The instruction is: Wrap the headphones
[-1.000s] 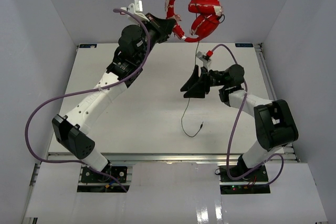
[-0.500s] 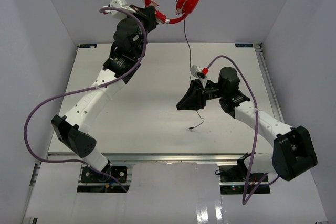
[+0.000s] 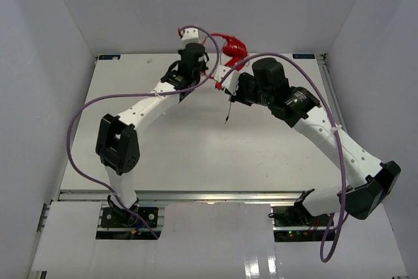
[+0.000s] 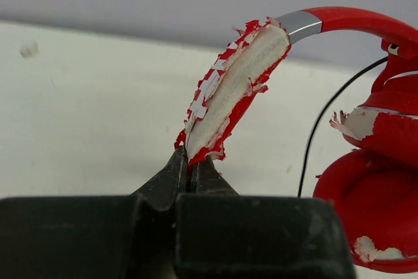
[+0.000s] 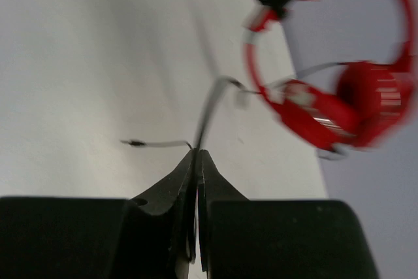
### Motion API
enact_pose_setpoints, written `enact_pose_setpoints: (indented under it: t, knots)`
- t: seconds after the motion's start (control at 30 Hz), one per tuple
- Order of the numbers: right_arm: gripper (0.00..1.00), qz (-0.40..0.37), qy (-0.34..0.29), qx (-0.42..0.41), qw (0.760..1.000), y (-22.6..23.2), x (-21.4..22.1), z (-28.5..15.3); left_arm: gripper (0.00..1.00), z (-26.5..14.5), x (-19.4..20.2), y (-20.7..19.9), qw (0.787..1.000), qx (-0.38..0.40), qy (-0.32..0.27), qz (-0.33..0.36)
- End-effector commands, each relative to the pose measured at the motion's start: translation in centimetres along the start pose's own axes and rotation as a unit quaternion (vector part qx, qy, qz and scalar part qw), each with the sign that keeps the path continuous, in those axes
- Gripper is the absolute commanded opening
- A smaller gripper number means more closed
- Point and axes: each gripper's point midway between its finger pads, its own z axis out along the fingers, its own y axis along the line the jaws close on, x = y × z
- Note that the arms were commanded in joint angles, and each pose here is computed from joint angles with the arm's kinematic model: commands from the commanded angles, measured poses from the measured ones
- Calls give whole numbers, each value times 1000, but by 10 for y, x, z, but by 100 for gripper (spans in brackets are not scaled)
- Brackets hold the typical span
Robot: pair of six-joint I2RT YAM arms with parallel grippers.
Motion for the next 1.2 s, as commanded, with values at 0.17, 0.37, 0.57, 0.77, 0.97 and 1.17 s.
enact_pose_setpoints:
  t: [0.17,0.37,0.57,0.77,0.97,1.17]
  knots:
    - [8,-175,221,142,949,-75,72,-17,0,-72,77,-61,964,244,93,56]
    - [8,-134,191,157,960,-93,95,-20,0,-125,63,-81,927,365,77,46]
    - [8,16,87,84,993,-72,116,-6,0,-176,25,-89,902,428,46,-31]
    - [8,178,-72,-74,979,-24,95,1,0,-203,-8,-100,876,461,48,-133]
    - [12,272,-216,-239,907,15,47,-14,0,-215,-67,-87,863,424,0,-274]
    - [21,297,-311,-326,842,18,10,-29,0,-225,-126,-93,834,426,-59,-344]
